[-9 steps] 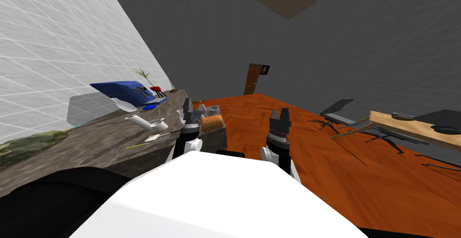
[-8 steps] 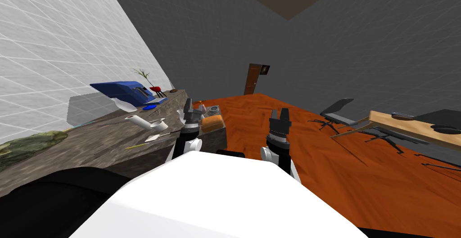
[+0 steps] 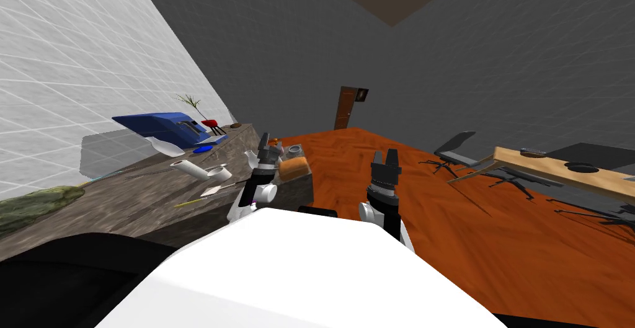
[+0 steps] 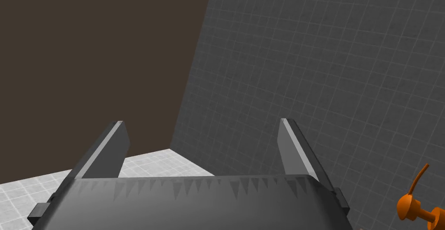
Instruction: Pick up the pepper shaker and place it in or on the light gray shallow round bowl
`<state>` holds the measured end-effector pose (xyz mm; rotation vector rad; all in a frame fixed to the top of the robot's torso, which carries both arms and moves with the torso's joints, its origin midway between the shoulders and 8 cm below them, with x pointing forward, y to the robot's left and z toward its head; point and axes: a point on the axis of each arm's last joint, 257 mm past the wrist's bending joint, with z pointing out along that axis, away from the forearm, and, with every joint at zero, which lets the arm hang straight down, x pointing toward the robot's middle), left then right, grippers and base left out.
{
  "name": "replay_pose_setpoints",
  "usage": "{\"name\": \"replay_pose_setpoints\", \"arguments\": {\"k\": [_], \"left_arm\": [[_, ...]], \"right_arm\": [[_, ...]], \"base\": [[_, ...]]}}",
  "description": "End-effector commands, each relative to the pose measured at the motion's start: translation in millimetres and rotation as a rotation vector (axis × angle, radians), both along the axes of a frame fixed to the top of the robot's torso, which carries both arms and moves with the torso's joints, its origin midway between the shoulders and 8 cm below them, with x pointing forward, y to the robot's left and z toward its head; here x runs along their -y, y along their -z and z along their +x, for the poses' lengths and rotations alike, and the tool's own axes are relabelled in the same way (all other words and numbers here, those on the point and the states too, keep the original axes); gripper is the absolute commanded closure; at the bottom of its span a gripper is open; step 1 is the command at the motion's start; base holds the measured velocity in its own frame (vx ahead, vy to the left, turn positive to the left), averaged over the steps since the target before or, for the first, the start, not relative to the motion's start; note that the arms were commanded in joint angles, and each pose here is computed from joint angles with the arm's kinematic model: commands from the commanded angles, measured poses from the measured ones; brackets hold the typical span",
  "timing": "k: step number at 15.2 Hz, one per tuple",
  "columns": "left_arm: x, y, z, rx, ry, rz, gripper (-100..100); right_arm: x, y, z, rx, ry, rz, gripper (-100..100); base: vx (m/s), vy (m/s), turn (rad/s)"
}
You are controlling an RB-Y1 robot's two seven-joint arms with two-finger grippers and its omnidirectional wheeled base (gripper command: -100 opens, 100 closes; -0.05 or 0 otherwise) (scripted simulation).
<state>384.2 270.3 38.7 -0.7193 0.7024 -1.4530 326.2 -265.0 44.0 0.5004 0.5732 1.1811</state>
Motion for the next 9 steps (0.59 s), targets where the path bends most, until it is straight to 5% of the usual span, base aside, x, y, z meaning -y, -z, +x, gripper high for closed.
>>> {"name": "replay_pose_setpoints", "arguments": {"k": [1,9], "left_arm": [[-3.8,0.6,7.9,-0.01,0.016,-0.018,-100],[-26.2,2.9,54.3,-0.055,0.084,-0.147,-100]], "right_arm": [[0.0,0.0,0.0,0.0,0.0,0.0,0],[0.0,0.0,0.0,0.0,0.0,0.0,0]], "base": [[-0.08,0.04,-0.056],[-0.074,0.025,-0.053]]}}
